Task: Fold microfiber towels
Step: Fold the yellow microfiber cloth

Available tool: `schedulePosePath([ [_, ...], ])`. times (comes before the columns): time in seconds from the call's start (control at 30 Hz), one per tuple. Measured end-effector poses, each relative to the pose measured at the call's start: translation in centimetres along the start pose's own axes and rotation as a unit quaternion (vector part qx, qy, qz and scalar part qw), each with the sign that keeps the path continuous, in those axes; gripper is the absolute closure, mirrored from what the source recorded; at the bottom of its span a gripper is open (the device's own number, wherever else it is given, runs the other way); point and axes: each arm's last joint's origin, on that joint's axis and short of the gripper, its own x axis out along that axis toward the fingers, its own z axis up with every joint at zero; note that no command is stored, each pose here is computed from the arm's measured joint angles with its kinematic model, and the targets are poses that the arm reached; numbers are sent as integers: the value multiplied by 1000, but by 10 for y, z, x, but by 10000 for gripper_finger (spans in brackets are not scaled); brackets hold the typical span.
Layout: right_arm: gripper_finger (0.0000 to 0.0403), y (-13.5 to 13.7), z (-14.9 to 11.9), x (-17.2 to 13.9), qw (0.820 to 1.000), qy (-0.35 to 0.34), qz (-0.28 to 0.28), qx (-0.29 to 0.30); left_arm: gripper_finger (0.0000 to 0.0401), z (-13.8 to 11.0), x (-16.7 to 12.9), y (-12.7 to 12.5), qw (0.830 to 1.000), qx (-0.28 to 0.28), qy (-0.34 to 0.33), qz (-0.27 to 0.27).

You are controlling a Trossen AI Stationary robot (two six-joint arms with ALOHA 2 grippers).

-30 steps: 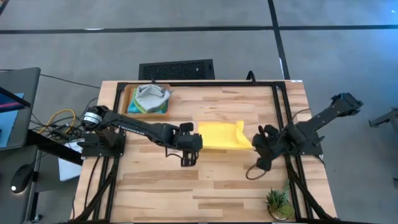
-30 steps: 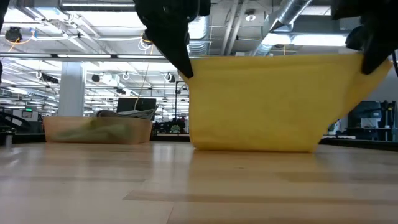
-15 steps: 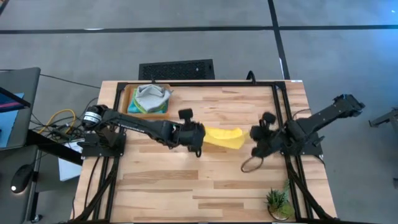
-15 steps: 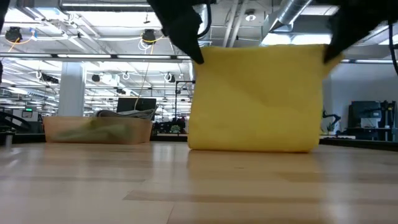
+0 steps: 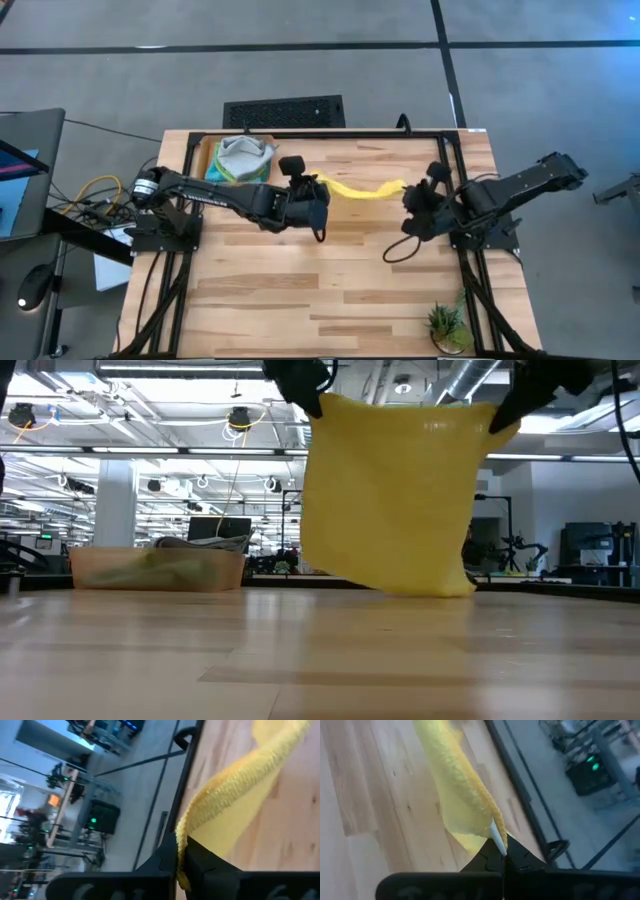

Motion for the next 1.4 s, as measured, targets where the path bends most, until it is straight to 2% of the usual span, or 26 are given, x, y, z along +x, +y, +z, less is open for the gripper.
schedulePosePath([
  [0.1, 397, -3, 2, -2, 1000, -1, 7, 21, 401, 1, -2, 2, 1000, -17, -3, -23],
  [0.23, 397, 7, -4, -3, 998, 25, 58, 29, 401, -6, -4, -8, 994, -26, 21, -102],
  [0.33, 397, 23, -14, 2, 993, 61, 99, 20, 401, -16, -6, -22, 987, -16, 49, -149],
  [0.5, 395, 52, -26, 3, 982, 115, 149, 19, 401, -22, -23, -40, 971, -32, 66, -226],
  [0.7, 397, 87, -35, -3, 973, 144, 178, 11, 401, -23, -56, -61, 951, -51, 58, -300],
  [0.9, 396, 125, -40, -6, 962, 156, 223, 1, 401, -31, -76, -86, 937, -75, 74, -334],
  [1.1, 396, 148, -45, -3, 960, 165, 227, 6, 401, -44, -78, -126, 920, -74, 97, -373],
  [1.23, 396, 157, -47, 1, 960, 166, 224, -2, 401, -50, -75, -149, 920, -63, 116, -369],
  [1.4, 395, 157, -45, 15, 965, 174, 193, -20, 401, -55, -66, -158, 928, -62, 133, -343],
])
